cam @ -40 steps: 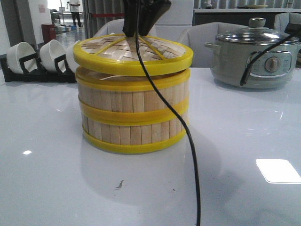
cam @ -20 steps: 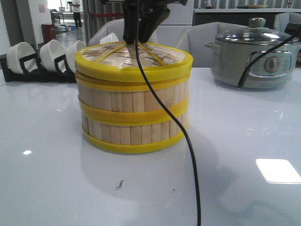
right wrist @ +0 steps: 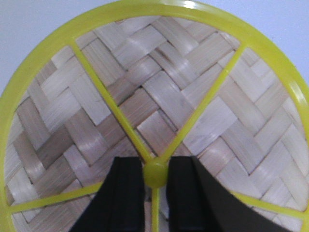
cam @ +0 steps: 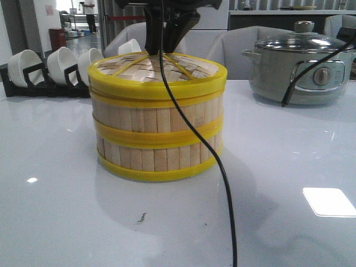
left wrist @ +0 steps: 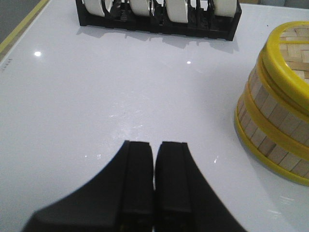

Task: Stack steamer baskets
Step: 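Lower the lid onto the top basket and open the right gripper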

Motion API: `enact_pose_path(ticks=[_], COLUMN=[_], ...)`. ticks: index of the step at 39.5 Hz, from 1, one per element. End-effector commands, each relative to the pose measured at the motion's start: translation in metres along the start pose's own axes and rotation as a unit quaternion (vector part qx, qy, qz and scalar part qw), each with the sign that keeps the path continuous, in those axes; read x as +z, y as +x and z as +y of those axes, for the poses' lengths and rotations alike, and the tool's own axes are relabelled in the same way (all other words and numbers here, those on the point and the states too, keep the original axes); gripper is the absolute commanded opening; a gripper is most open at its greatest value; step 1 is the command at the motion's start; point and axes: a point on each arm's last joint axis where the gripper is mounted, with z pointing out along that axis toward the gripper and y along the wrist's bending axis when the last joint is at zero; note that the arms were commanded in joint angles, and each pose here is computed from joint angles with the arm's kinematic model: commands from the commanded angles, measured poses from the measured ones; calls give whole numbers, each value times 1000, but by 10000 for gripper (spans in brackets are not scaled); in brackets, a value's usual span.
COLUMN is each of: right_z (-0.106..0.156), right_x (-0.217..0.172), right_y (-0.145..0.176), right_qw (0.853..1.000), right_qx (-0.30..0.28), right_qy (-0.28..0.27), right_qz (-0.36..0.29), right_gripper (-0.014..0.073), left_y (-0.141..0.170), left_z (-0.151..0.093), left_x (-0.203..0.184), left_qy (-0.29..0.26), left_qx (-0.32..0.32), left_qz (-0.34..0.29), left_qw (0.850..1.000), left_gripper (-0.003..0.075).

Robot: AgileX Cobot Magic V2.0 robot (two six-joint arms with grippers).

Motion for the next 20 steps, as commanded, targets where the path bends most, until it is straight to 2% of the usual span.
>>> enact_pose_path(ticks=[1, 13, 15, 20], right_z=[2, 3, 3, 4], right_x=[-40, -40, -40, -40], right_y=[-17, -17, -17, -17], right_qw=[997, 997, 997, 997], right_qx=[-4, -3, -2, 1], right_qy=[-2, -4, -7, -12], right_qz=[-76, -78, -78, -78], right_gripper=[48, 57, 81, 227], left_y=[-16, -16, -16, -16], left_z=[-3, -3, -3, -3], left_x=[-5, -5, -5, -5], left_qy=[14, 14, 14, 14], left_qx=[-4, -4, -4, -4], left_qz=[-54, -54, -54, -54], left_qw=[998, 998, 998, 998], left_gripper=[83, 83, 83, 83])
